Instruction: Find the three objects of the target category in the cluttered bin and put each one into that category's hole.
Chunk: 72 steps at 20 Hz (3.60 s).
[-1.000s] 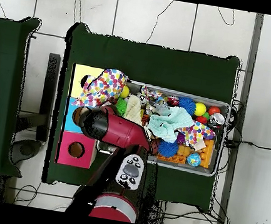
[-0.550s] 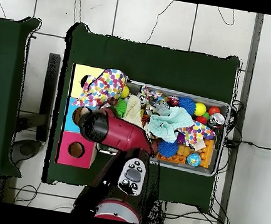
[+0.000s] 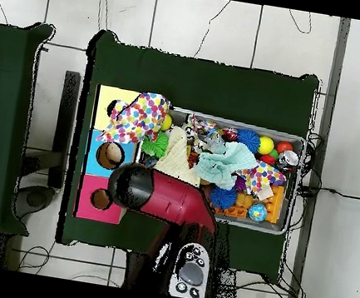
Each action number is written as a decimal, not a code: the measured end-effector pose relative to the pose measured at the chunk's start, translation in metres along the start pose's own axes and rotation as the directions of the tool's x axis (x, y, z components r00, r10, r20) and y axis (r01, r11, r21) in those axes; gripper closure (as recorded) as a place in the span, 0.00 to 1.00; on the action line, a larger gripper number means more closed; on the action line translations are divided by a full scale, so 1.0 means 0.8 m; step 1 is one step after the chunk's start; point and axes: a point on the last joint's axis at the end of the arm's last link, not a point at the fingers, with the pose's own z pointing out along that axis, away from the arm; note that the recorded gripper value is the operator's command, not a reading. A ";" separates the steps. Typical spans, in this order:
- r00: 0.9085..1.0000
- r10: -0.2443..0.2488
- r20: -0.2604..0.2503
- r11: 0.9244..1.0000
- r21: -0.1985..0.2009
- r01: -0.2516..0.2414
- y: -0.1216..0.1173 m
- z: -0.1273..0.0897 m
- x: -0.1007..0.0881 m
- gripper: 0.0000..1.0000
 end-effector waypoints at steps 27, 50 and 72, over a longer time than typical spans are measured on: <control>0.947 0.150 0.282 0.907 -0.421 -0.019 0.021 -0.219 -0.076 0.00; 0.975 -0.059 0.214 0.968 -0.226 0.108 0.074 -0.060 -0.002 1.00; 0.962 -0.039 0.271 0.975 -0.201 0.096 0.069 -0.065 -0.030 1.00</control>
